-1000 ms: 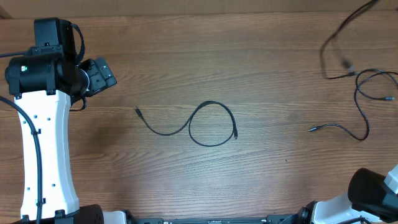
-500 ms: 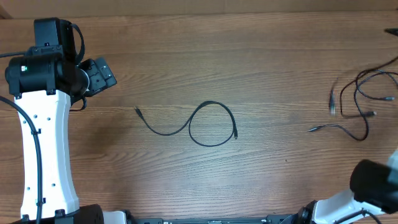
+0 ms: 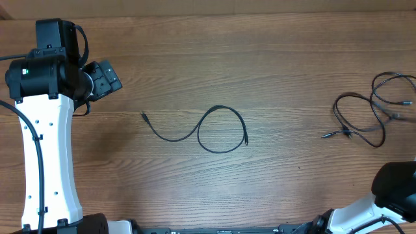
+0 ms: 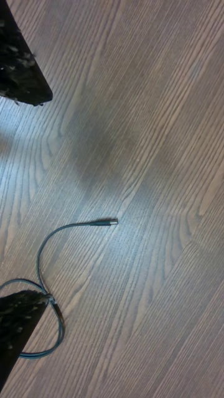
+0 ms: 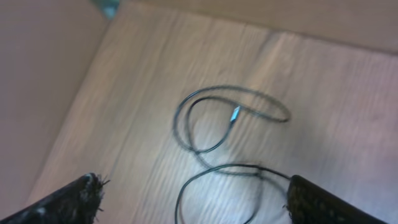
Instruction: Untangle cables
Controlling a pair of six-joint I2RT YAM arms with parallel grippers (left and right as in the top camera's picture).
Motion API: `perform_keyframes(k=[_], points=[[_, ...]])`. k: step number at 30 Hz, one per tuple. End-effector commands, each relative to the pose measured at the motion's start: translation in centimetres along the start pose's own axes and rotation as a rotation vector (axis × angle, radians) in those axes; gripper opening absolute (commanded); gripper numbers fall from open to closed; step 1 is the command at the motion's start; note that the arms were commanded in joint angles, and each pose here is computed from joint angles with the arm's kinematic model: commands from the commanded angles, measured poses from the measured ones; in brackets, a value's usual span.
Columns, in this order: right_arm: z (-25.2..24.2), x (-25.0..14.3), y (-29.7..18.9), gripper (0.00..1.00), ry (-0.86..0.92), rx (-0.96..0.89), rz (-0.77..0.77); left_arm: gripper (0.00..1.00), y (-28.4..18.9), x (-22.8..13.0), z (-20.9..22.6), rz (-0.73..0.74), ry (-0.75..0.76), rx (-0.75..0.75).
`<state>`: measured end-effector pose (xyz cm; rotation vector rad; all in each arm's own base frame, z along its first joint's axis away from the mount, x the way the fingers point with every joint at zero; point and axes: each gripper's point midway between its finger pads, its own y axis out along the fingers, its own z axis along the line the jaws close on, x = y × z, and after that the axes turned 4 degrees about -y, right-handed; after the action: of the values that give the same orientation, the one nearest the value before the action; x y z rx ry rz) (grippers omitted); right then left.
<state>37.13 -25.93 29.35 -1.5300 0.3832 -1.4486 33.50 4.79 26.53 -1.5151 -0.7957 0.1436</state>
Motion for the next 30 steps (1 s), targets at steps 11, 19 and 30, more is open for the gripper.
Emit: perform_keyframes(k=[11, 19, 30], points=[[11.3, -9.8, -6.2, 1.00, -0.436, 0.665, 0.336, 0.96, -0.9, 0.1, -1.2, -0.015, 0.079, -0.063], [12.5, -19.0, -10.2, 1.00, -0.743, 0.713, 0.531, 0.96, -1.0, -0.2, -2.0, -0.016, 0.131, -0.075], [14.3, -31.8, -12.3, 1.00, -1.109, 0.672, 0.632, 0.97, -1.0, -0.2, -2.0, -0.016, 0.131, -0.075]])
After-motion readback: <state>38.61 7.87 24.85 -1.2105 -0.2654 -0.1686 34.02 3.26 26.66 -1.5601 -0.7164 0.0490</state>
